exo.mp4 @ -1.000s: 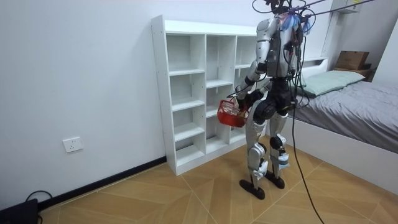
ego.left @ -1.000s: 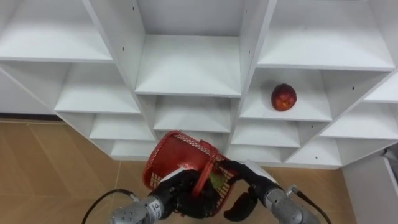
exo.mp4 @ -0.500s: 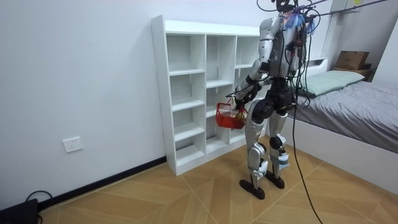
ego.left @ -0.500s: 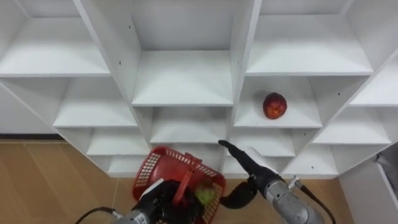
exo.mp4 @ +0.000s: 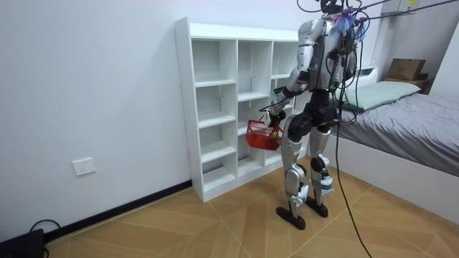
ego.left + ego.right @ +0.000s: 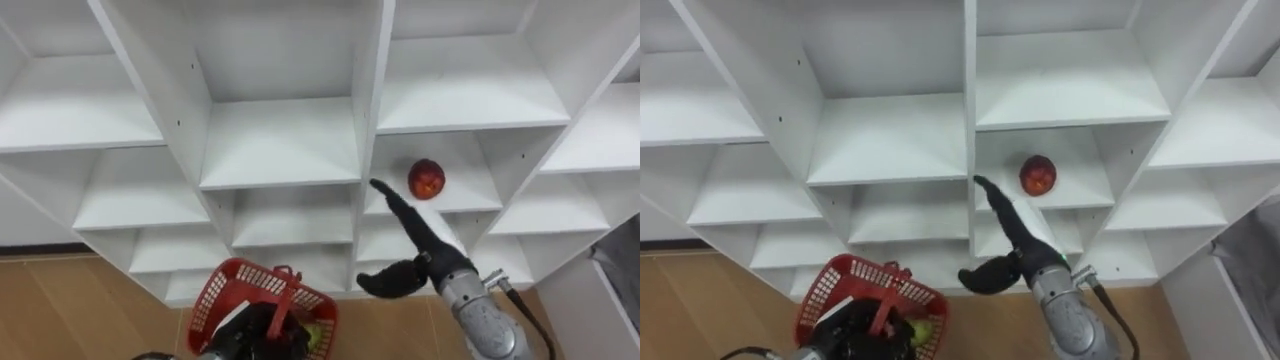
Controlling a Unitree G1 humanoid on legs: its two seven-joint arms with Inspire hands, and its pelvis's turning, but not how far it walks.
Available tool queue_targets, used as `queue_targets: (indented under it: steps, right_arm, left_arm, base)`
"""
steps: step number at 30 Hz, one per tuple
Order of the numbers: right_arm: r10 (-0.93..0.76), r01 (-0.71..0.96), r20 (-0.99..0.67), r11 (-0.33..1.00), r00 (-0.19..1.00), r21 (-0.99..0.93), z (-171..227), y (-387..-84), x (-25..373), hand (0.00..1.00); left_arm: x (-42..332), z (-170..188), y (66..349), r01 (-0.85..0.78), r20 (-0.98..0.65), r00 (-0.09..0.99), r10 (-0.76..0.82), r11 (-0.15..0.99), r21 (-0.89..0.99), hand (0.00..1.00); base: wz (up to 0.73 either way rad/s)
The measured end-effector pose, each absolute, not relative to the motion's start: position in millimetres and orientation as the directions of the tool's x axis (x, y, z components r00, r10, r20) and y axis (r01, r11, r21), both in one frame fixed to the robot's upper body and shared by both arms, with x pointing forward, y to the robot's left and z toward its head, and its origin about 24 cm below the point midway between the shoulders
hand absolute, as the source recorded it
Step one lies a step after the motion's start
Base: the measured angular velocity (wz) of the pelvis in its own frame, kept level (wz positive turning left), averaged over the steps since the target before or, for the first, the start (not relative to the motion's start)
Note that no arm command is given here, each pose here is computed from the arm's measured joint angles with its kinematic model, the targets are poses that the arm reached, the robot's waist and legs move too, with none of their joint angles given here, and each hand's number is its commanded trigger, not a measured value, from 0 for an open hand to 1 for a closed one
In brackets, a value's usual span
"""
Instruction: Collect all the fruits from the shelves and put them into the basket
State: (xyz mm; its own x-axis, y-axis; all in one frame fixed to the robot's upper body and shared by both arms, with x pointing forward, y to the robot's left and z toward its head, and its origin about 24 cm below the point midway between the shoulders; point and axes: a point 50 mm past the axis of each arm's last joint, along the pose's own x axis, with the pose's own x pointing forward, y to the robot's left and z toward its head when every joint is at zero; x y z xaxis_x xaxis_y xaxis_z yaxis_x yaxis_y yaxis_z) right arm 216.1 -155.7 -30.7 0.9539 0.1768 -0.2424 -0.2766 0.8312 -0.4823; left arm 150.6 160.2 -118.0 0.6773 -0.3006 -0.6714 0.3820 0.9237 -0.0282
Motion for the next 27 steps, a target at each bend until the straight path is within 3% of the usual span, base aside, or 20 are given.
queue_targets:
  steps: [13, 27]
  right_arm:
    - [0.016, -0.105, -0.191, 0.879, 0.981, -0.466, -27.1, -178.3, 215.5, 0.00]
    - [-0.157, 0.053, -0.207, 0.899, 0.966, -0.434, -37.2, -209.8, 211.6, 0.00]
  left_arm:
    - [153.4, -115.1, 156.7, 0.379, -0.654, 0.692, -0.306, 0.925, -0.032, 1.00]
    - [151.9, -117.4, 178.2, 0.282, -0.671, 0.709, -0.216, 0.959, -0.011, 1.00]
  base:
    - [-0.01]
    - [0.00]
